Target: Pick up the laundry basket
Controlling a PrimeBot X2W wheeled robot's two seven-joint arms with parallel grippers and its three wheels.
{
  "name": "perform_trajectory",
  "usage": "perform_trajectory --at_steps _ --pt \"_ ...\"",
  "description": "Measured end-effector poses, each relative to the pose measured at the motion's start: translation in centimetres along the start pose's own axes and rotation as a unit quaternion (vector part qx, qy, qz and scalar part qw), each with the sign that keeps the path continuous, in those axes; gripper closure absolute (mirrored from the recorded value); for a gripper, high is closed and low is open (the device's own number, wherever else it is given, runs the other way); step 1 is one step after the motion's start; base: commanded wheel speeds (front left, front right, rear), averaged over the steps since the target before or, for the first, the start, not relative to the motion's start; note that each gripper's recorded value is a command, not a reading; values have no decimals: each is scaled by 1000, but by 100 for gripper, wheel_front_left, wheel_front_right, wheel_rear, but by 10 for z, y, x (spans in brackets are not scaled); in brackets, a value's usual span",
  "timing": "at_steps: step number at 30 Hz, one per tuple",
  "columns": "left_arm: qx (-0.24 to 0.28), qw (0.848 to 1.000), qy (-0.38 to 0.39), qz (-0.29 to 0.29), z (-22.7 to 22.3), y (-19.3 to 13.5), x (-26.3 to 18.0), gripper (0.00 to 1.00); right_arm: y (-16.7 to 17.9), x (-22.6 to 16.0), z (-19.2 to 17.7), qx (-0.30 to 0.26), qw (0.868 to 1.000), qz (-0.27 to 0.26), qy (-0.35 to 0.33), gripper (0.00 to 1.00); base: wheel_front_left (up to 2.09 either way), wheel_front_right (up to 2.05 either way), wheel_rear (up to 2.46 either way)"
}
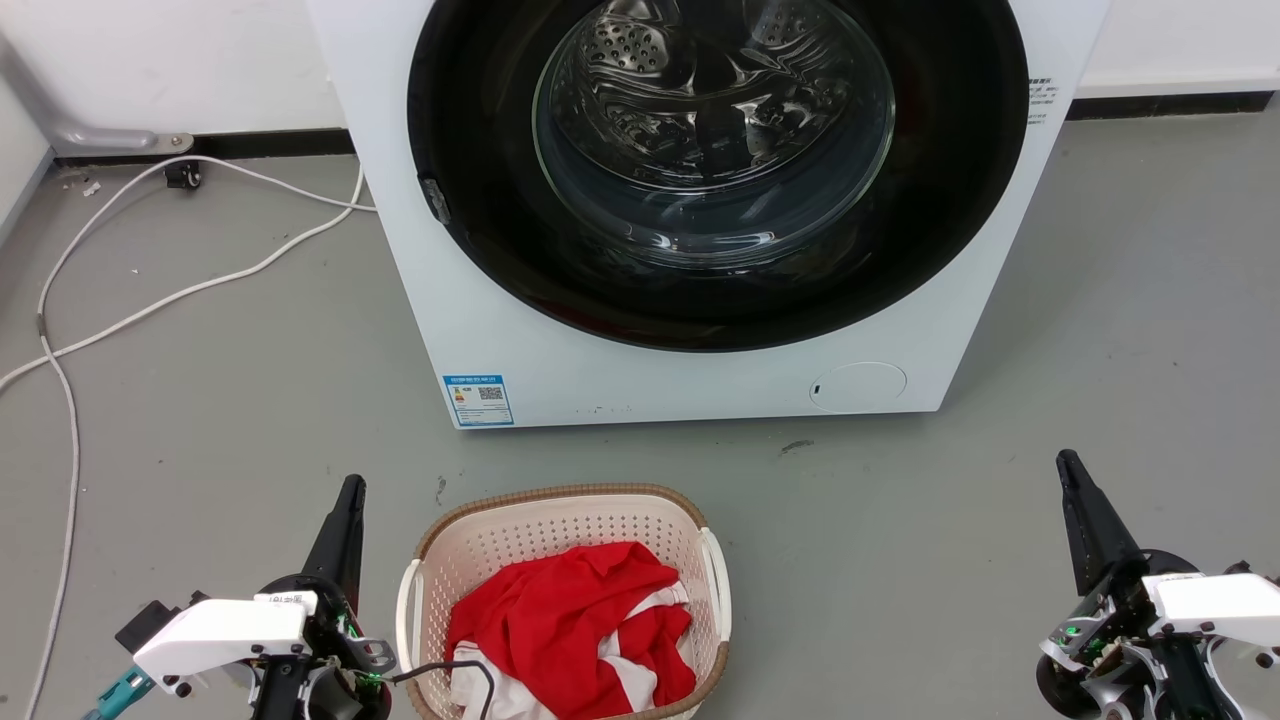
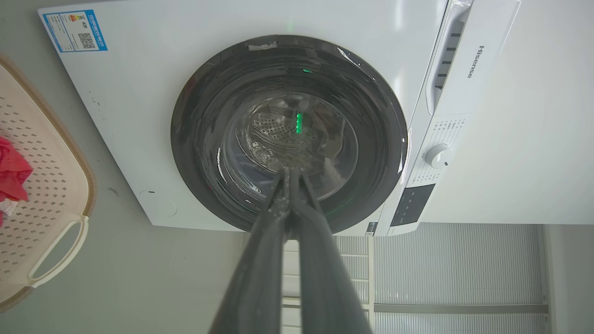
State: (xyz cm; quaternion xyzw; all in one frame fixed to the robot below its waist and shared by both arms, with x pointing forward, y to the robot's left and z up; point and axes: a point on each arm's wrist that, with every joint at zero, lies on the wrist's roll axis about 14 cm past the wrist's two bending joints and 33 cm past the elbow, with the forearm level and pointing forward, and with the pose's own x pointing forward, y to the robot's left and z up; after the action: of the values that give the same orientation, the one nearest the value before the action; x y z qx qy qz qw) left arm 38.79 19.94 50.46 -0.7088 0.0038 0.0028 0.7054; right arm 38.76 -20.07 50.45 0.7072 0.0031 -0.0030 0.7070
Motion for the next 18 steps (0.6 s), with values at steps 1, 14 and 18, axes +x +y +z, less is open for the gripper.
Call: perform_trajectory --at_steps 1,14,18 --pt "0 1000 0 0 0 0 0 100 0 0 0 0 1000 0 0 100 0 0 0" --pt "-4 999 -2 33 -1 22 -10 0 -23 -10 1 1 999 -34 -4 0 0 0 0" --pt "18 999 -10 30 0 19 -10 0 -24 -11 4 -20 999 -37 -13 0 0 0 0"
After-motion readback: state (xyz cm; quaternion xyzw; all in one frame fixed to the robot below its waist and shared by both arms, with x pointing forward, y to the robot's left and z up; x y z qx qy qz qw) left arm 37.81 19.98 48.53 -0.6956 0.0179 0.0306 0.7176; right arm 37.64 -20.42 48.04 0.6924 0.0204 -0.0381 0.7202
